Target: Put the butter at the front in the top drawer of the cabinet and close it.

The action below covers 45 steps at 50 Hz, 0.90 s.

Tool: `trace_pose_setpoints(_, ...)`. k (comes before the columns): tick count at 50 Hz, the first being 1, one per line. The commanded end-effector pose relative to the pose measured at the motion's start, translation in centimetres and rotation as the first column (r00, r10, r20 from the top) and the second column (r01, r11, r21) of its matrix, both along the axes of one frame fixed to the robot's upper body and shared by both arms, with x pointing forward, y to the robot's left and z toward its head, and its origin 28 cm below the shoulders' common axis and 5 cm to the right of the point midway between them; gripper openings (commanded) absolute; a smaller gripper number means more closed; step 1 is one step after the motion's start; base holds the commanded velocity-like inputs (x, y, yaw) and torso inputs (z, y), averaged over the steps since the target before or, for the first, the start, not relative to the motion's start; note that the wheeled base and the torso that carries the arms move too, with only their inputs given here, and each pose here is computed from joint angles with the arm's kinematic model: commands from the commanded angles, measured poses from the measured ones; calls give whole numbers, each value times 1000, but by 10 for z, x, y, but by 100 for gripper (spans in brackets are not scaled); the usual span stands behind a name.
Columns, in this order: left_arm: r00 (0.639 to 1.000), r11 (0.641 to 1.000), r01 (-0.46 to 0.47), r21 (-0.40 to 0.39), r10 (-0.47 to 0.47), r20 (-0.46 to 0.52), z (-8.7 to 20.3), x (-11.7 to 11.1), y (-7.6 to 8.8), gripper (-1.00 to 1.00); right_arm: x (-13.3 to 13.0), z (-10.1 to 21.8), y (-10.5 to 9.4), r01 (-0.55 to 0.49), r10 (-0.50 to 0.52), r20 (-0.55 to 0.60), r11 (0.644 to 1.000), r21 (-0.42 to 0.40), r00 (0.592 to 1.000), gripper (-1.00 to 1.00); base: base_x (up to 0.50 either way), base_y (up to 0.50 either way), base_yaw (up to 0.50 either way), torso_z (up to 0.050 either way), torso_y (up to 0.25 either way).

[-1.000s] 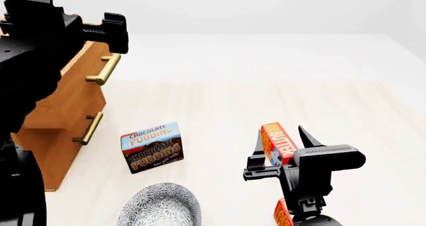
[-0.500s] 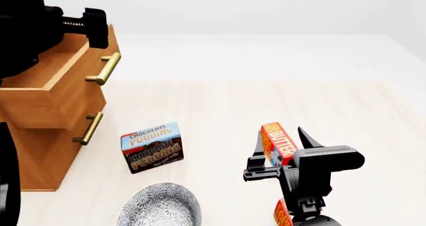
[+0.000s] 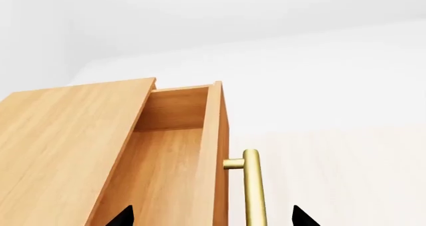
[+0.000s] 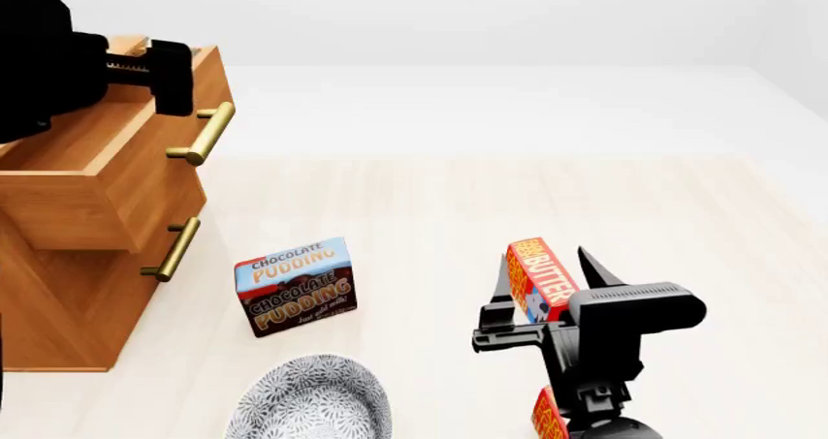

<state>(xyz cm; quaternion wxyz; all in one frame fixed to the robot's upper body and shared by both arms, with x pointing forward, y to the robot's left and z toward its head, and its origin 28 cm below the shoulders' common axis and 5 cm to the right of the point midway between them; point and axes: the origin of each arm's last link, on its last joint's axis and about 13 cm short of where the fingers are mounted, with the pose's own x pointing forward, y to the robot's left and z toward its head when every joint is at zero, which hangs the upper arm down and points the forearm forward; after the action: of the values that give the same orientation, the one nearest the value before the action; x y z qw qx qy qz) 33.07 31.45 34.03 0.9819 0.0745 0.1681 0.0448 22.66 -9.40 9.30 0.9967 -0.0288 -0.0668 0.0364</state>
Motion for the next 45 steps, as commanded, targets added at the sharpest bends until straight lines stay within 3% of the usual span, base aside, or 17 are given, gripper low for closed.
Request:
trace_pose_setpoints(1, 999, 1000, -2, -8, 1, -53, -4, -1, 5, 100, 2, 0, 1, 0, 0, -1, 1000, -1, 1000, 100, 0, 0, 0, 0, 0)
trace_pose_setpoints(45, 970, 990, 37, -134, -68, -234, -28, -4, 11, 100, -1, 0, 0, -1, 1, 0, 1000, -2, 1000, 100, 0, 0, 0, 0, 0)
